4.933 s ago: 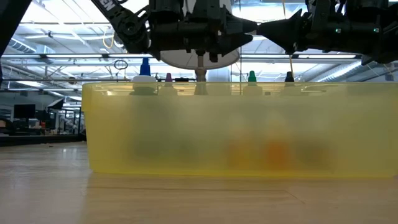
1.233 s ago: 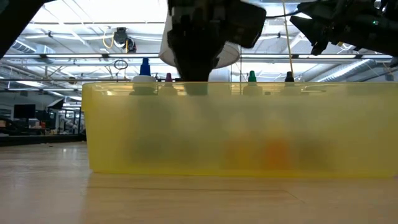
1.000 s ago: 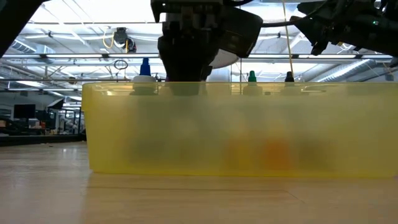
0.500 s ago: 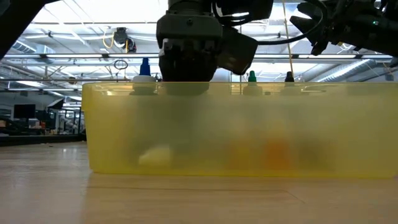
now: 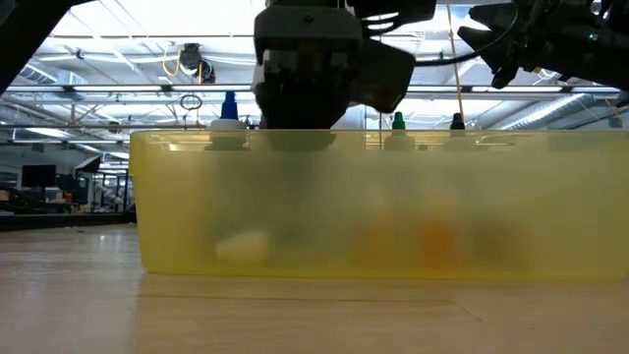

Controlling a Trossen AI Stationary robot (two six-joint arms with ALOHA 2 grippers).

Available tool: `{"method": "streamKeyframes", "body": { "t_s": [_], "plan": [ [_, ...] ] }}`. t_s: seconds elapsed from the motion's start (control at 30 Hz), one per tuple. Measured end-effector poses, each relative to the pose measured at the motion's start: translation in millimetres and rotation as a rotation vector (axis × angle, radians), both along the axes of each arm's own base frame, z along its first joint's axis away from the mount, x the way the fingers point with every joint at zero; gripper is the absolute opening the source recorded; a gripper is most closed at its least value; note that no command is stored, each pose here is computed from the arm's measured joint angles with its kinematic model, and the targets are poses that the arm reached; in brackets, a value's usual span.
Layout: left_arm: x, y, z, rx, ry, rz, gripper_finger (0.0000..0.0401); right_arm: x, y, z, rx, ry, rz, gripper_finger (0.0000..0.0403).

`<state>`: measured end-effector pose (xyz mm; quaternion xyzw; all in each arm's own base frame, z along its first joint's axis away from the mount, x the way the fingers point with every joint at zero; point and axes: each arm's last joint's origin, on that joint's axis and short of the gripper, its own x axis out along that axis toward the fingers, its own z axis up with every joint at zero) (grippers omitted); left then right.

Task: Pick & Place food coloring
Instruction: Return to Home Position

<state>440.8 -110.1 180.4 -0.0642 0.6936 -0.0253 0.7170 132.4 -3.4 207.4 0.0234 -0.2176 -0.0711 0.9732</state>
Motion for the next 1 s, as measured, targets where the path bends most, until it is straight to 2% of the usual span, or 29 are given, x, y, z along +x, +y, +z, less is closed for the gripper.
{"method": "streamKeyframes", "body": {
  "t_s": [0.2, 0.27, 0.33, 0.43, 0.5, 0.6, 0.7, 0.77, 0.87, 0.93, 1.0],
  "plan": [
    [9.4, 6.5, 25.1, -0.012, -0.083, 0.018, 0.0147, 0.0, 0.0, -0.1, 0.0, 0.0, 0.0, 0.0173],
    [10.8, 8.9, 48.5, 0.006, -0.164, 0.008, 0.0148, 0.1, 0.0, -0.3, 0.0, 0.003, 0.0, 0.0173],
    [8.9, 7.3, 79.7, 0.068, -0.297, -0.035, 0.0148, 0.2, 0.0, -0.6, 0.0, 0.007, 0.0, 0.0173],
    [-11.1, -5.8, 137.6, 0.186, -0.532, -0.123, 0.0144, 0.1, 0.0, -0.5, 0.005, 0.006, 0.003, 0.0173],
    [-34.7, -15.3, 174.4, 0.275, -0.678, -0.17, 0.0142, 0.0, 0.0, -0.6, 0.007, 0.006, 0.004, 0.0173],
    [-74.5, -26.0, 206.4, 0.387, -0.877, -0.214, 0.0137, 0.1, 0.0, -0.8, 0.006, 0.01, 0.003, 0.0173],
    [-104.0, -23.2, 191.1, 0.405, -1.073, -0.226, 0.0136, 0.2, 0.0, -1.0, 0.005, 0.011, 0.003, 0.0173],
    [-116.1, -7.5, 160.3, 0.358, -1.227, -0.184, 0.0139, 0.2, 0.0, -1.0, 0.005, 0.011, 0.003, 0.0173],
    [-131.4, 33.5, 111.4, 0.271, -1.417, -0.032, 0.0146, 0.2, 0.0, -1.1, 0.009, 0.012, 0.005, 0.0173],
    [-146.1, 59.6, 86.8, 0.193, -1.455, 0.041, 0.0149, 0.3, 0.0, -1.1, 0.021, 0.011, 0.01, 0.0173],
    [-164.7, 77.2, 75.0, 0.136, -1.471, 0.074, 0.0148, 0.4, 0.0, -1.4, 0.024, 0.014, 0.012, 0.0173]
  ]
}}
